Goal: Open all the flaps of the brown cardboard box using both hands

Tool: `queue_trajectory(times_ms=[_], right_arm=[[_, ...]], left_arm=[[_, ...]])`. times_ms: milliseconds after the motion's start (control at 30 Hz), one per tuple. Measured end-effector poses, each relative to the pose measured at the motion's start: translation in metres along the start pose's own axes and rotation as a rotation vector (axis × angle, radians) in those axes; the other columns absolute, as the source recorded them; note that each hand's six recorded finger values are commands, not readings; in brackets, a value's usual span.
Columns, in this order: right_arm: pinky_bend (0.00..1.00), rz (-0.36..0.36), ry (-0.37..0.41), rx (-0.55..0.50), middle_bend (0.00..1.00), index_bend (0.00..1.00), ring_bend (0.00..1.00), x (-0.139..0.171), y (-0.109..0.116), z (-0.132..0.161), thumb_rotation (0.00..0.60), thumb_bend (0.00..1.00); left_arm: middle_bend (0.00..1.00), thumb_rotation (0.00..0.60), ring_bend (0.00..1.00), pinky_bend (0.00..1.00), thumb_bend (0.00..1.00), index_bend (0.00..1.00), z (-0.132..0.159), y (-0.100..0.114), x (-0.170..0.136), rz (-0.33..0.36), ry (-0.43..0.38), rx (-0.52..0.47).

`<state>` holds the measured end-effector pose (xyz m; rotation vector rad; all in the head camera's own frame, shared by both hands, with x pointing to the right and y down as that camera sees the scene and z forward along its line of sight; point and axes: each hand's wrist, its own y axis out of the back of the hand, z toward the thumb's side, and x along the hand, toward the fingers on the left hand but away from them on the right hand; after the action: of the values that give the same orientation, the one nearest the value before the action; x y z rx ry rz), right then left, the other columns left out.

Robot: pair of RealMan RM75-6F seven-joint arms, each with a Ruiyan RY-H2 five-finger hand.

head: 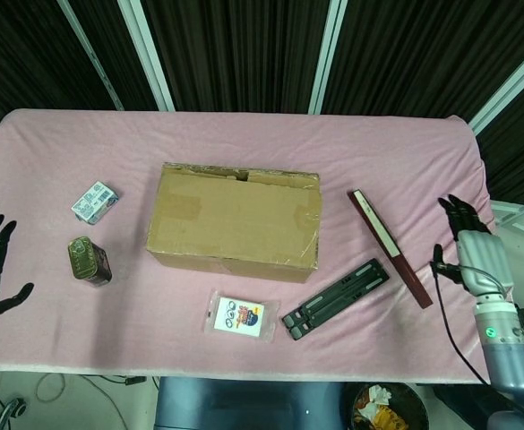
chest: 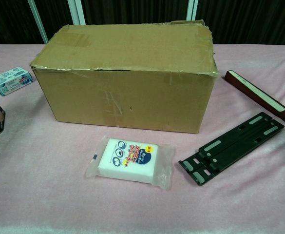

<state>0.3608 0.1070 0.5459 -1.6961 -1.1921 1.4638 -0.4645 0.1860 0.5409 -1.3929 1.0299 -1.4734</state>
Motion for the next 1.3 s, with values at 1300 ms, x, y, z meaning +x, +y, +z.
queue_trajectory(times_ms=[1300], right_arm=[[0.36,0.15,0.261,-0.137,0.27,0.28,0.29,-0.126,-0.064,0.219,0.6,0.78]], left_arm=[[0.0,0.6,0.0,0.0,0.15,0.0,-0.027,-0.027,-0.008,-0.036,0.057,-0.14]])
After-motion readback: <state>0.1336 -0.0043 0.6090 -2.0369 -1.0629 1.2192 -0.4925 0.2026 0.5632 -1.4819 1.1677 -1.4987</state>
